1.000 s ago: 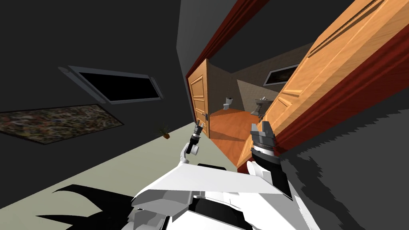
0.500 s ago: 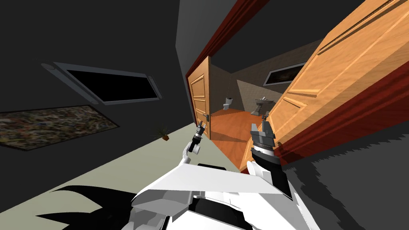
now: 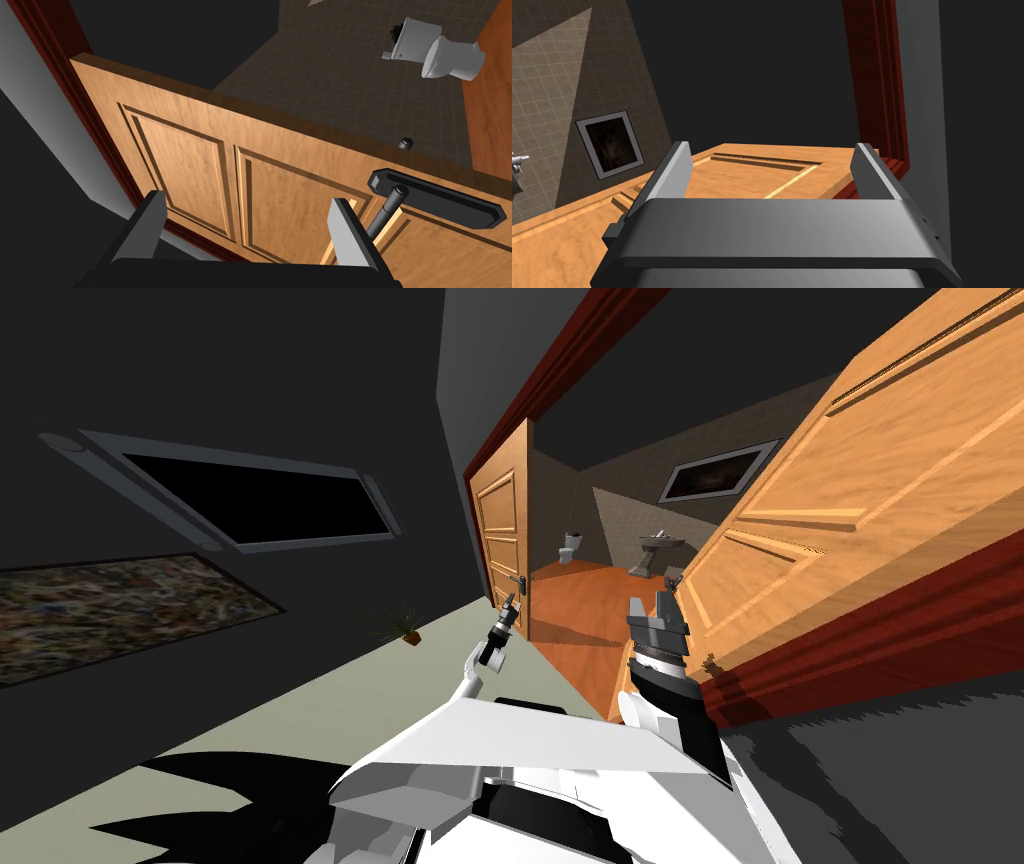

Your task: Push the door open

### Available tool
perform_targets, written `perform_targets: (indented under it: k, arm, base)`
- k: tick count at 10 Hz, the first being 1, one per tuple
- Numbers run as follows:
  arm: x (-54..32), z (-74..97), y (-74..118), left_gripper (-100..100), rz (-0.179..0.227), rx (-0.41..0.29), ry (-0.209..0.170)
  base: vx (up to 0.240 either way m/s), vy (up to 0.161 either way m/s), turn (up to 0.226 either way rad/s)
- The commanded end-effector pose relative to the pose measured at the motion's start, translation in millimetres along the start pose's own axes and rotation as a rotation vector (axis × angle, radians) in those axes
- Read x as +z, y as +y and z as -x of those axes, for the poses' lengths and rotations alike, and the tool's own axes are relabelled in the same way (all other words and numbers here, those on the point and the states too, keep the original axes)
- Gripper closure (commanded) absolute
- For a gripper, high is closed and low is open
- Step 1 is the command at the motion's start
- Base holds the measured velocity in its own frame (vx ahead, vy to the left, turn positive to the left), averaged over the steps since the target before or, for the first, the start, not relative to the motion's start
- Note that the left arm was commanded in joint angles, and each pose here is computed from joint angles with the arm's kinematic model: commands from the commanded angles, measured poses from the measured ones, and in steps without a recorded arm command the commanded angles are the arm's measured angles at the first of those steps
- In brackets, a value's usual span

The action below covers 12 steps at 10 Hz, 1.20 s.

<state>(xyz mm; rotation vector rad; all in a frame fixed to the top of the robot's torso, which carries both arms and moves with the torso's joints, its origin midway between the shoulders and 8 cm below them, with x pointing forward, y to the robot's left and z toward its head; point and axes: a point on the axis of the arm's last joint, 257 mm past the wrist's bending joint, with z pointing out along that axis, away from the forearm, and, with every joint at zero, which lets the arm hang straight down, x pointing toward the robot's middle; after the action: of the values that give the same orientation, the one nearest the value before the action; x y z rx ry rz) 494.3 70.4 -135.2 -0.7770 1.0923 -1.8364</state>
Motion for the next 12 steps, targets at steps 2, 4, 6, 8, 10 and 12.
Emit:
perform_targets:
  k: [2, 4, 6, 8, 10, 12]
  arm:
    - [3.9, -6.1, 17.9, -100, 0.039, -0.009, 0.025]
    - [6.4, -11.5, 31.9, -100, 0.069, -0.013, 0.043]
    - [8.4, -16.6, 45.7, -100, 0.099, -0.017, 0.062]
    - [9.9, -21.3, 58.5, -100, 0.128, -0.019, 0.078]
    - [11.0, -25.5, 71.0, -100, 0.157, -0.020, 0.095]
    - [11.8, -29.4, 83.3, -100, 0.186, -0.019, 0.111]
  base:
    - [0.084, 0.098, -0.026]
    - [0.098, 0.096, -0.029]
    - [0.071, 0.099, -0.027]
    - [0.084, 0.089, -0.027]
    - [0.093, 0.079, -0.025]
    - [0.089, 0.104, -0.027]
